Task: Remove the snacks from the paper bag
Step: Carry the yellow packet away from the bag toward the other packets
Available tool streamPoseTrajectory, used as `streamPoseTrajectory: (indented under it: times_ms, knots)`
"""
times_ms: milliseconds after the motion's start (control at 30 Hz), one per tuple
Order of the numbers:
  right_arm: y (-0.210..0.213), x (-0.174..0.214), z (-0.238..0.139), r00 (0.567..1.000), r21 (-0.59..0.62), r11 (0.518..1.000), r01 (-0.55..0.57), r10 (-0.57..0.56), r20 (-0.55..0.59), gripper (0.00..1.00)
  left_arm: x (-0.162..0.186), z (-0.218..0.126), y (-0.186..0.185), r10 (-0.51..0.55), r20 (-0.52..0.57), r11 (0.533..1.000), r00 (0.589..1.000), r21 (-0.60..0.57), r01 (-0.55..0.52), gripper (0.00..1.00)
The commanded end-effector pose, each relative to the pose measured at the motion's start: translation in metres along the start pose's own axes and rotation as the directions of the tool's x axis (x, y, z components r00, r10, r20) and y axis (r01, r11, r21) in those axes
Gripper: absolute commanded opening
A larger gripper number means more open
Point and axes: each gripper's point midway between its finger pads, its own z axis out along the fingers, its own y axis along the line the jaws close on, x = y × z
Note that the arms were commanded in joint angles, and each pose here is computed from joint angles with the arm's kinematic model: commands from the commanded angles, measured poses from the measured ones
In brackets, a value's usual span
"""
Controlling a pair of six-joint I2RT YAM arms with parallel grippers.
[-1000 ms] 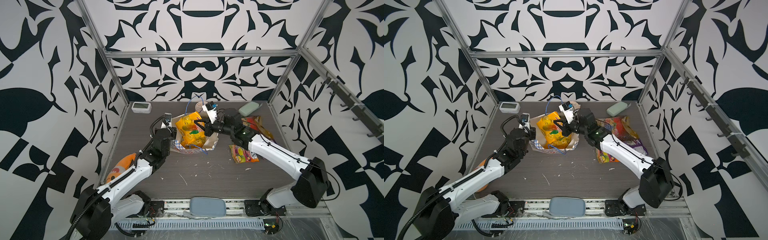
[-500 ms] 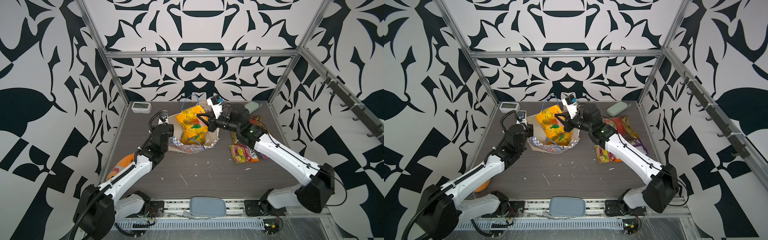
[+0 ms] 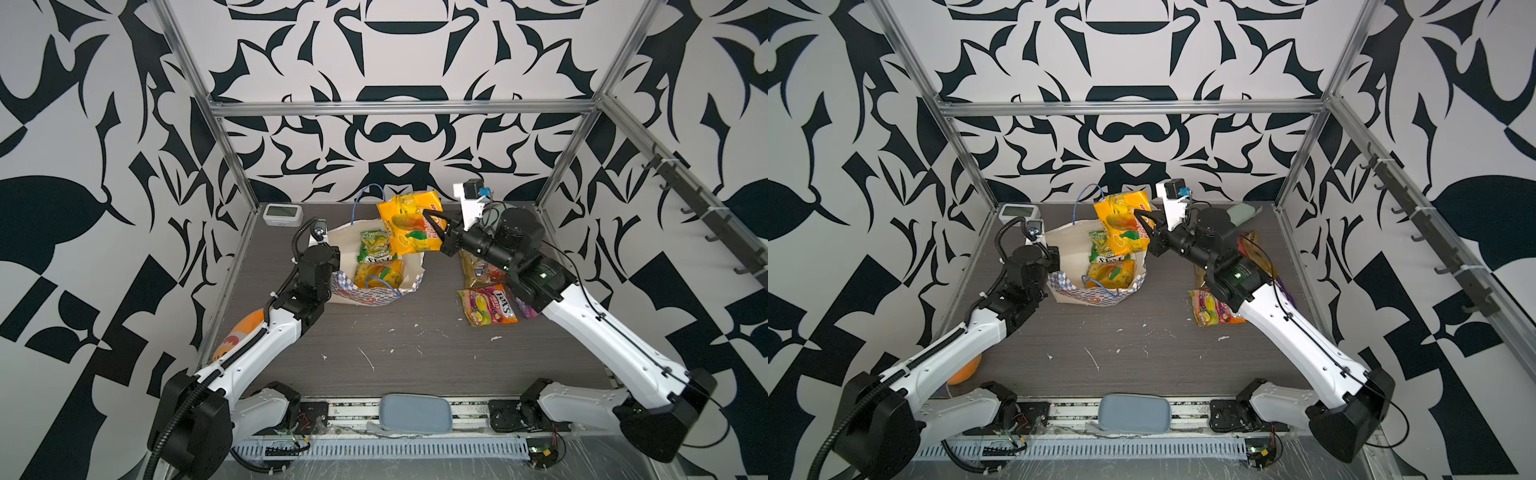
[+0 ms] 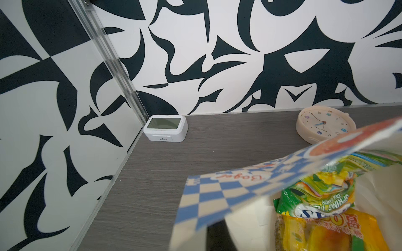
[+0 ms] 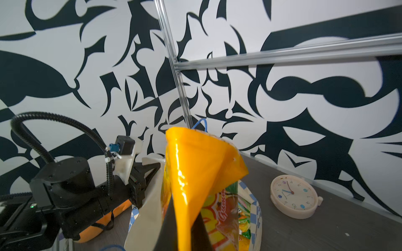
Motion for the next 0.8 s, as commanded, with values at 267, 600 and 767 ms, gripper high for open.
streamPoseTrajectory:
  times_ms: [267, 600, 767]
  knots:
    - [-0.025, -0.07, -0.058, 0.979, 0.207, 0.978, 0.033, -0.074, 0.192, 0.0, -0.011, -0.006, 0.016, -0.04, 0.04, 0.998, 0.998, -0.049, 0.042, 0.0]
    - [-0.078, -0.064, -0.086, 0.986, 0.354, 0.933, -0.056, -0.005, 0.167, 0.0, -0.014, -0.007, 0.015, -0.051, 0.05, 0.998, 0.997, -0.039, 0.053, 0.0]
    - [-0.103, -0.025, -0.054, 0.995, 0.324, 0.941, -0.097, 0.09, 0.037, 0.0, -0.015, -0.006, 0.012, -0.057, 0.049, 0.998, 0.997, -0.024, 0.058, 0.0]
